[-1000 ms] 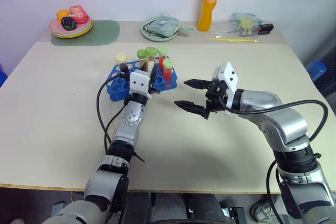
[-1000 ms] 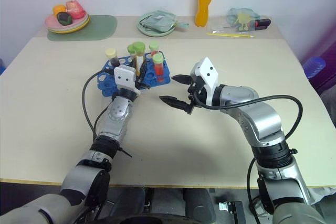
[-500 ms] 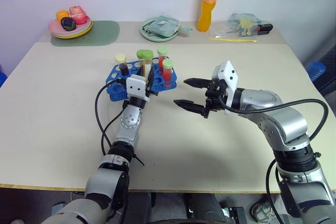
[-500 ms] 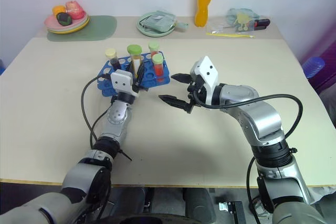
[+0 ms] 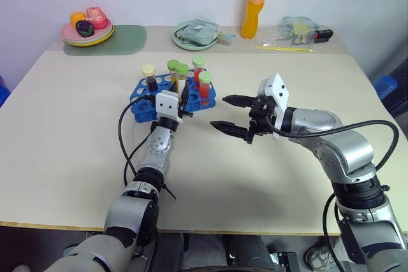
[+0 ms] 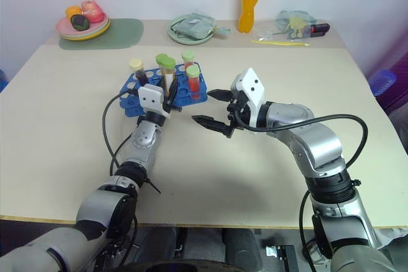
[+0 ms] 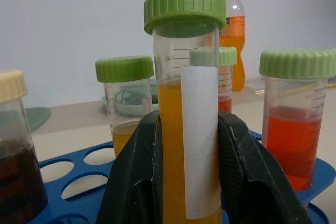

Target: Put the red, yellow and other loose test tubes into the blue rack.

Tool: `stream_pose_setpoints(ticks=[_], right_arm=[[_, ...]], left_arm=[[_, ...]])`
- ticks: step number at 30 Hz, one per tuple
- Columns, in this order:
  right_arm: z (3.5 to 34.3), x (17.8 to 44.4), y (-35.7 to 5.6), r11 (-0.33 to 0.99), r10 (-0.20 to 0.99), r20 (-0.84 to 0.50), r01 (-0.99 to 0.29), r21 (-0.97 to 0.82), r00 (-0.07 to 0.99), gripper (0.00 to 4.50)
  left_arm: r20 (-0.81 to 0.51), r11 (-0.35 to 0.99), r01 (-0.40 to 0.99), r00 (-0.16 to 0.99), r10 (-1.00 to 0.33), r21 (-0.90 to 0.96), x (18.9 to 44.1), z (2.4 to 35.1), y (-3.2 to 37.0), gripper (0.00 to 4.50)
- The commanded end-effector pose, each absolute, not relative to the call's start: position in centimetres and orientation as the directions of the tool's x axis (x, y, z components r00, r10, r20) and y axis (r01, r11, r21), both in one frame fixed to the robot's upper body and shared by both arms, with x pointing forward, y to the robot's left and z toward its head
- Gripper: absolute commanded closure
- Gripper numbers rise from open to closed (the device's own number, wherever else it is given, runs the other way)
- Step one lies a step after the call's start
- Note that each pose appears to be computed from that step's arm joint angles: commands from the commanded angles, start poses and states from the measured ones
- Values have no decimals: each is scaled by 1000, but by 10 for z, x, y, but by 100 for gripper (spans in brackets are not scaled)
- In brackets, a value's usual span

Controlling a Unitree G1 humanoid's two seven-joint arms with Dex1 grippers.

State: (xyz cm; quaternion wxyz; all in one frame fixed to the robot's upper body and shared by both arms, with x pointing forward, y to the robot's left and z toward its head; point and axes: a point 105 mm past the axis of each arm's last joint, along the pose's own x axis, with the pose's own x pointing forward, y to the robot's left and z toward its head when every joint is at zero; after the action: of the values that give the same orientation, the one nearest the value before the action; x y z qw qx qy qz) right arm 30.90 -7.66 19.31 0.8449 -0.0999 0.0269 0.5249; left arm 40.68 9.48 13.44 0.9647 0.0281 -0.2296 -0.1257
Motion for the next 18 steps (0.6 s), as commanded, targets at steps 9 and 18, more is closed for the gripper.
stream_pose_setpoints(ticks=[9,18], right_arm=[[211,303,-74,415,894,-99,-891,-184,437,19],[210,304,-73,415,893,-101,-890,-188,438,19]], left_arm=[[407,978,188,890,-206,85,406,123,102,232],[493,990,138,861,-125,9,399,144,122,7]])
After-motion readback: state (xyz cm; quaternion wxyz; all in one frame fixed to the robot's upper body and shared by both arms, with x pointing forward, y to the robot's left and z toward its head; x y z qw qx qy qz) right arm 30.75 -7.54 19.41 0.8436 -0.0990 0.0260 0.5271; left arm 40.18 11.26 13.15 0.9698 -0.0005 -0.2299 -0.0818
